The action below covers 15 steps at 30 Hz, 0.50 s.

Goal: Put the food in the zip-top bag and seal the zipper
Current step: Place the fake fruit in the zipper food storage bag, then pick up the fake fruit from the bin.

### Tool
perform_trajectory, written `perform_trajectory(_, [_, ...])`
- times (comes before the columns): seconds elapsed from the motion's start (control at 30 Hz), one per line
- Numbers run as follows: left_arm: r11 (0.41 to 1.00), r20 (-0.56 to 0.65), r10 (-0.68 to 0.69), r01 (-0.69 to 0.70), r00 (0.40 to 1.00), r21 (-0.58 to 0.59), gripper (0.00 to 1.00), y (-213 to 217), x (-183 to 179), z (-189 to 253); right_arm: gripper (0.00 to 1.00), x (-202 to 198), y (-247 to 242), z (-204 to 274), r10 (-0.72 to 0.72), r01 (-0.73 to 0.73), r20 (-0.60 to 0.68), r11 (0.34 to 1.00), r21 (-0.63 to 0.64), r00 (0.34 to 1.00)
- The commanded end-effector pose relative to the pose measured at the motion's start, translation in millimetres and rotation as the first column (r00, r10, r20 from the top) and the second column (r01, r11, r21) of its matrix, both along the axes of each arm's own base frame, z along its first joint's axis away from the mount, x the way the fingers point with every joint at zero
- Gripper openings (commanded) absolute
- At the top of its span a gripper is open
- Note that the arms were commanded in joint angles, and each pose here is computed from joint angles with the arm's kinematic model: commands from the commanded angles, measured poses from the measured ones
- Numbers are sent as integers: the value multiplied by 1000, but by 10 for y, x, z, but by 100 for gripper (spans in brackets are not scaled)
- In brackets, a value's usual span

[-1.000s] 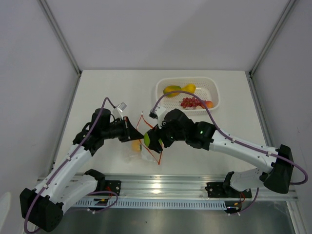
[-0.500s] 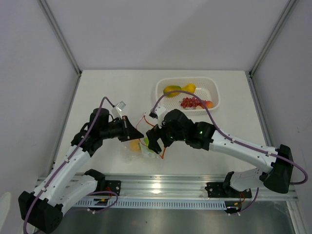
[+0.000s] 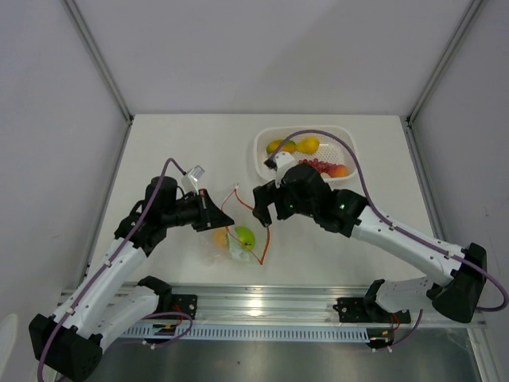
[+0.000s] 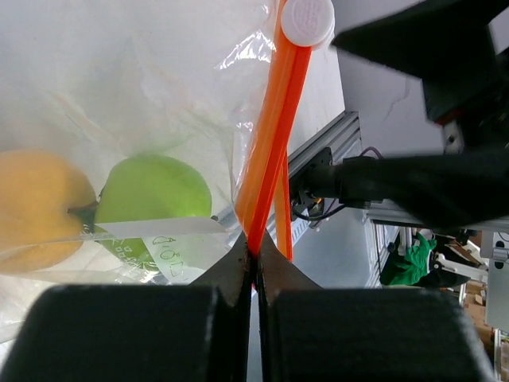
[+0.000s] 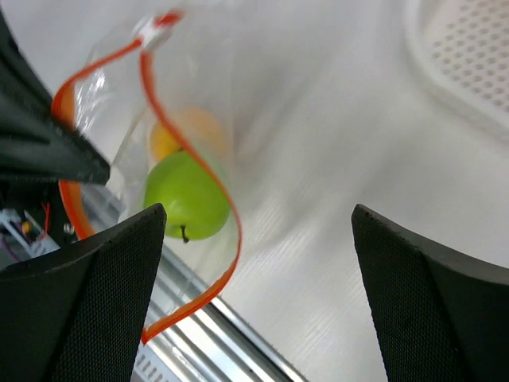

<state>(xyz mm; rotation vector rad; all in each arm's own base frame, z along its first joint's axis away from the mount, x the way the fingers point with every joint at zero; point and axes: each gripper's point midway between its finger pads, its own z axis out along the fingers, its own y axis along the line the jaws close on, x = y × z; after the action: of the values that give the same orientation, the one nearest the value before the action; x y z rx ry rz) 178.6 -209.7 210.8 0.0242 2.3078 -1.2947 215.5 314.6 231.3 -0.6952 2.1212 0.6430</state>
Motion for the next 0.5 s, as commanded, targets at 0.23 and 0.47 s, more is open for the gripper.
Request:
perform_trajectory(0.23, [1000,38,13,-12,999,-15,1,13,29,77,98,1209,-762,805,-432,414,25,878,241,901])
perform_trajectory(0.47, [1000,33,14,-14,999,-13,1,25,4,25,98,2141,-1529,207,-731,732,-75,681,-15,679])
